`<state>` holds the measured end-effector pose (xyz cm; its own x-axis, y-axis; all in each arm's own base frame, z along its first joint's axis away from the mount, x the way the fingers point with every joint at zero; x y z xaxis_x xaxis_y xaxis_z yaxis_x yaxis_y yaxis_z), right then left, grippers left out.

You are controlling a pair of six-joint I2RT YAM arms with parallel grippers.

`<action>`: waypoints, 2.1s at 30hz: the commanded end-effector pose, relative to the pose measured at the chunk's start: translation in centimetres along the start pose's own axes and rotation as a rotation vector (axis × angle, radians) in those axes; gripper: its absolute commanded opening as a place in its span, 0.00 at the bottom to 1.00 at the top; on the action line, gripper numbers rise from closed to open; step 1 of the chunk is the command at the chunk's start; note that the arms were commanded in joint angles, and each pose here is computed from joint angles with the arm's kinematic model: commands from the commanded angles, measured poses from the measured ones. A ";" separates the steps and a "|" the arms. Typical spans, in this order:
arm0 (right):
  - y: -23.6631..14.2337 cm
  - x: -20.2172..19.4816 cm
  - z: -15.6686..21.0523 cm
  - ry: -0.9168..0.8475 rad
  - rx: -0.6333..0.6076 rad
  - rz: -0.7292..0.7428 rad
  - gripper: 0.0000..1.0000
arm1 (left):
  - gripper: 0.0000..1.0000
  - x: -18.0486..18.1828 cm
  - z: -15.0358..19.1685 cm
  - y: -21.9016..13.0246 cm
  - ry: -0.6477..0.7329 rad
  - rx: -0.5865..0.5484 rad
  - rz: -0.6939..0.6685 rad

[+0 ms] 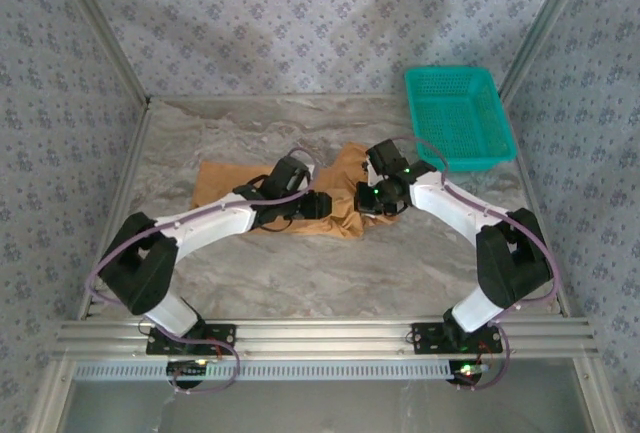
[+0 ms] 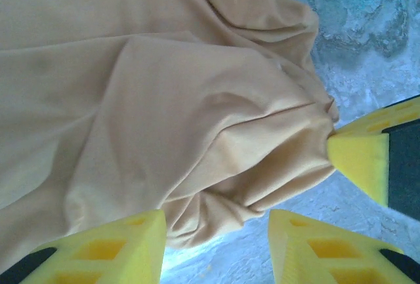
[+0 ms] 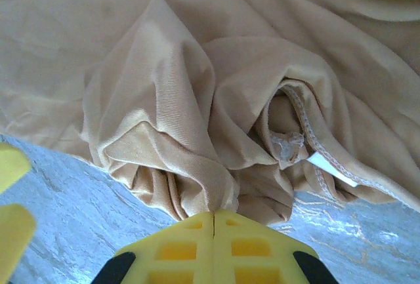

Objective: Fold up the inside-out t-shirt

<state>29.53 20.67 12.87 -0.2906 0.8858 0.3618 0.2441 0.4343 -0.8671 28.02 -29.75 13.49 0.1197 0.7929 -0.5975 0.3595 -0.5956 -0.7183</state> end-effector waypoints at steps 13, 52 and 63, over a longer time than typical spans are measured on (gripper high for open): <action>-1.3 -0.3 -0.3 0.024 -0.032 -0.016 0.00 | 0.06 1.5 0.5 5.6 0.033 0.151 -0.135; 4.0 2.2 0.4 -0.172 -0.055 0.166 0.40 | 0.00 0.9 0.1 -0.5 -0.041 0.071 0.002; -1.7 0.0 -3.8 -0.128 -0.122 0.186 0.00 | 0.02 2.2 1.4 -1.6 0.014 0.101 -0.013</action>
<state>32.12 22.17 13.81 -0.3443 0.9220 0.1774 0.3918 0.3128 -0.8653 26.97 -27.98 13.08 0.1179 0.7995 -0.5890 0.2882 -0.5952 -0.7502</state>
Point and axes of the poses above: each hand's point on the last joint's axis, 136 mm out from that joint toward the fingers, its own y axis out along the fingers, its own x axis along the line the jaws close on, z = x × y, the point moved 3 cm from there along -y, back along the fingers, and after that the axes turned 11 degrees about -y, right-handed, at the moved point
